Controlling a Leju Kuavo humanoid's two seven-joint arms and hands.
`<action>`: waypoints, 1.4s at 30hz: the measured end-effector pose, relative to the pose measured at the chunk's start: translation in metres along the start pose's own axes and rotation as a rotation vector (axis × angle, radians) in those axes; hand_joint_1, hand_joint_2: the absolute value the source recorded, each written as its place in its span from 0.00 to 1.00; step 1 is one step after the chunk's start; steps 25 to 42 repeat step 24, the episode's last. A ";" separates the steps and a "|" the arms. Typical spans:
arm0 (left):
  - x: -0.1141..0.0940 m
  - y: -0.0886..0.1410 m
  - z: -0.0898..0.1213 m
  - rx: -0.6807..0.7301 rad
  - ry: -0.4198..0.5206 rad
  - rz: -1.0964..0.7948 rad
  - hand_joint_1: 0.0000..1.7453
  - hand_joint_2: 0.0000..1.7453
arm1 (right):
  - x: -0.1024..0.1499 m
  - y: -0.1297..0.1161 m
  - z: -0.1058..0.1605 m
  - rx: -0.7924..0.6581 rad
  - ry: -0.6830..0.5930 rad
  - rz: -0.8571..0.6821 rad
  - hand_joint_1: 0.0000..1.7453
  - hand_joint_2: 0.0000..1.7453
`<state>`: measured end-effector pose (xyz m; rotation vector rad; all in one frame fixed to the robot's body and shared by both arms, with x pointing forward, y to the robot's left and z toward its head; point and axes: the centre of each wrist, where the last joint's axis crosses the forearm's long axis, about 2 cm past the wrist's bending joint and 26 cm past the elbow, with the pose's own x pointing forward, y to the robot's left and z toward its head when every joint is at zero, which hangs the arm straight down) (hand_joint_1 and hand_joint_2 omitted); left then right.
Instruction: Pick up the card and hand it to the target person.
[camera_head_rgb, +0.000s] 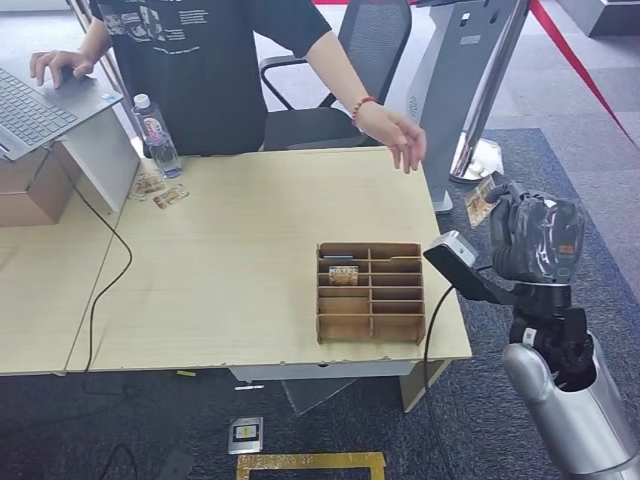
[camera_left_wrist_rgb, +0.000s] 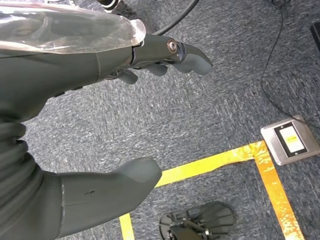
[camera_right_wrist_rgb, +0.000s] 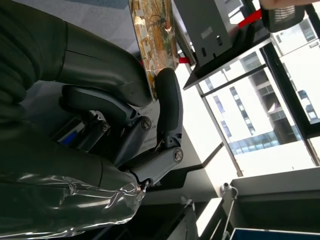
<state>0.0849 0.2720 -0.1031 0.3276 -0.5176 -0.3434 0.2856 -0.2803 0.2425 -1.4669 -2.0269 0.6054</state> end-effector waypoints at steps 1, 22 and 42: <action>0.001 0.000 0.000 0.000 -0.001 -0.001 0.00 1.00 | 0.002 0.003 -0.003 -0.001 0.003 0.004 1.00 1.00; 0.010 -0.001 -0.002 -0.011 -0.011 -0.046 0.00 1.00 | 0.049 0.075 -0.036 0.093 -0.006 -0.007 0.97 1.00; 0.010 -0.001 -0.002 -0.012 -0.011 -0.048 0.00 1.00 | 0.051 0.077 -0.036 0.103 -0.009 -0.007 0.62 1.00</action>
